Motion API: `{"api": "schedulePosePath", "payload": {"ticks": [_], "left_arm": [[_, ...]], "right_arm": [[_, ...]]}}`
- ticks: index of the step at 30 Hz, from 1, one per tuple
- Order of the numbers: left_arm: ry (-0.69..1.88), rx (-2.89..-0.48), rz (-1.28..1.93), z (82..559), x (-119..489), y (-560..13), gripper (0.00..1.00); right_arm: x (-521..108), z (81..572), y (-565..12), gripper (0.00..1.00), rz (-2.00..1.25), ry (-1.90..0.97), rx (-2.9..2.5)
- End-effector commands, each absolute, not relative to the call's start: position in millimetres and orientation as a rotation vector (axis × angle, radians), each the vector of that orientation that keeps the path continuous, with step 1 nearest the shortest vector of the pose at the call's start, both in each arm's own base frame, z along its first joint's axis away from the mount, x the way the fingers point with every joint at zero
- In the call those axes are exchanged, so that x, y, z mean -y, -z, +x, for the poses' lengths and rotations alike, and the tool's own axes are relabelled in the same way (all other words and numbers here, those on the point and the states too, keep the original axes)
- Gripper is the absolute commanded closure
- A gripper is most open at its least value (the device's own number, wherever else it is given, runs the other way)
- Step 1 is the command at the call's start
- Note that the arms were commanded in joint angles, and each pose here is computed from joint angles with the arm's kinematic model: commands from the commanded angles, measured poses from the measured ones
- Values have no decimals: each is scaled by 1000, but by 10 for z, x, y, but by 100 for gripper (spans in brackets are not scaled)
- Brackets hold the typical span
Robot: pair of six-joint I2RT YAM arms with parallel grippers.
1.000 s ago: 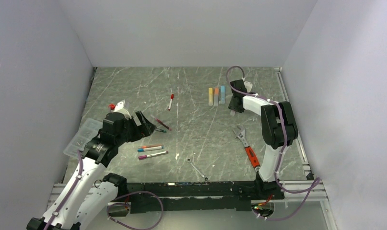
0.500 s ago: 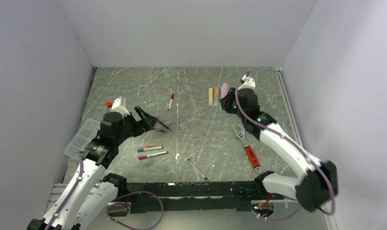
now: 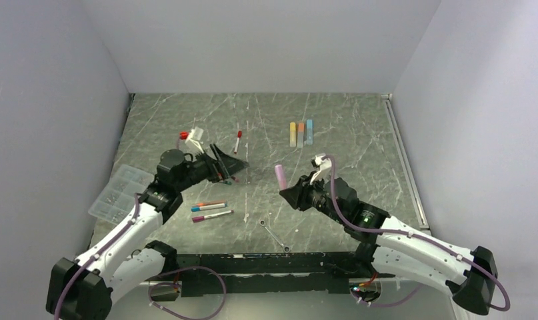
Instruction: Open the pen caps
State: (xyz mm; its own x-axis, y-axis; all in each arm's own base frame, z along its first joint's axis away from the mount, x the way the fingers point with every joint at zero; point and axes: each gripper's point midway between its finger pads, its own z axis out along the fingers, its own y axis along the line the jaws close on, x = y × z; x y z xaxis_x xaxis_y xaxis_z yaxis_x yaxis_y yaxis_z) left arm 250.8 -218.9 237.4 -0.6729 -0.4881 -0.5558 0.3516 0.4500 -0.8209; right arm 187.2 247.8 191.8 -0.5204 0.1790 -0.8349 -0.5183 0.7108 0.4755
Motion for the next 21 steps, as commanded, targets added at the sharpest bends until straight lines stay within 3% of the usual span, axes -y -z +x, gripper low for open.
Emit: {"api": "schedulePosePath", "payload": {"ticks": [1, 21], "left_arm": [[1427, -1767, 145, 2270, 2491, -2876, 6], [1098, -2013, 277, 2236, 2950, -2418, 18]], "right_arm": [[-2580, 1906, -2219, 100, -202, -972, -1813], [-2817, 1851, -2173, 100, -249, -950, -1833]]}}
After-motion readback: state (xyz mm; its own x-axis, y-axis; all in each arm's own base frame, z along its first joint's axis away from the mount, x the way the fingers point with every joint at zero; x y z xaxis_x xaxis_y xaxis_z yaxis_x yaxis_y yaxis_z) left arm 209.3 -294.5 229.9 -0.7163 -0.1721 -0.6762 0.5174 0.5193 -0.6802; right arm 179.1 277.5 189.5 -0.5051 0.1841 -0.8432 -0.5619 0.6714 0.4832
